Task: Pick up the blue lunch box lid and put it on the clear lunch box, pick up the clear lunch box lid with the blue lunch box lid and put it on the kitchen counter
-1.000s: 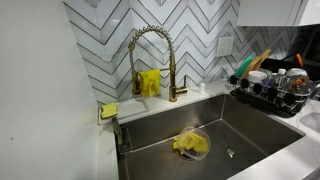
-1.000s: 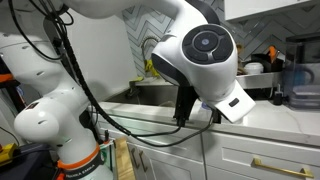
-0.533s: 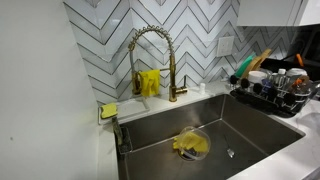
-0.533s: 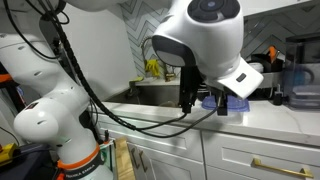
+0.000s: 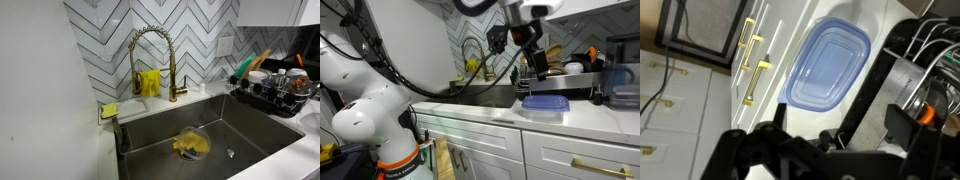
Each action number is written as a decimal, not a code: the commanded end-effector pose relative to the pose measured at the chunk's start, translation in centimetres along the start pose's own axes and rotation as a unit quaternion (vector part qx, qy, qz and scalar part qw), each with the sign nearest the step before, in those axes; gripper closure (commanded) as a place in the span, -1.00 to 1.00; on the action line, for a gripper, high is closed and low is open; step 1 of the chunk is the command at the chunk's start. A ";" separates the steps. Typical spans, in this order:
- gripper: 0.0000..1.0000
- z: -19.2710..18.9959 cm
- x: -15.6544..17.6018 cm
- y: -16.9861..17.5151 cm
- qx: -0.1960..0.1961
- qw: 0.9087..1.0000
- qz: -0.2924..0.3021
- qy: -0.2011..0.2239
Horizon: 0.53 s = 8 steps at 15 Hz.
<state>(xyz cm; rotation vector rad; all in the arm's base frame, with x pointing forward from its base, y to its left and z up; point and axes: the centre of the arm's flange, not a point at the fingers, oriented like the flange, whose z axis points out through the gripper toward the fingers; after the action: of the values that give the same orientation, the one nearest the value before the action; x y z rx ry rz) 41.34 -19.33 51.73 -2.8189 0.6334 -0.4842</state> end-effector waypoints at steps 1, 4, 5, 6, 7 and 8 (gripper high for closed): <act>-1.00 -4.1 -1.1 -3.4 -0.060 0.994 -0.086 0.016; -1.00 -4.3 -0.4 -3.8 -0.070 0.992 -0.099 0.030; -1.00 -4.7 -0.5 -4.4 -0.072 0.991 -0.106 0.035; -1.00 -4.8 -0.6 -4.5 -0.071 0.991 -0.106 0.036; -1.00 -4.7 -0.5 -4.3 -0.070 0.991 -0.105 0.035; -1.00 -4.5 -0.4 -4.1 -0.070 0.992 -0.102 0.033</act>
<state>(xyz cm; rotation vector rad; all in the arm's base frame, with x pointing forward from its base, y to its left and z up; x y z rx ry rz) 40.85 -16.15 56.90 -3.0294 0.4075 -0.5923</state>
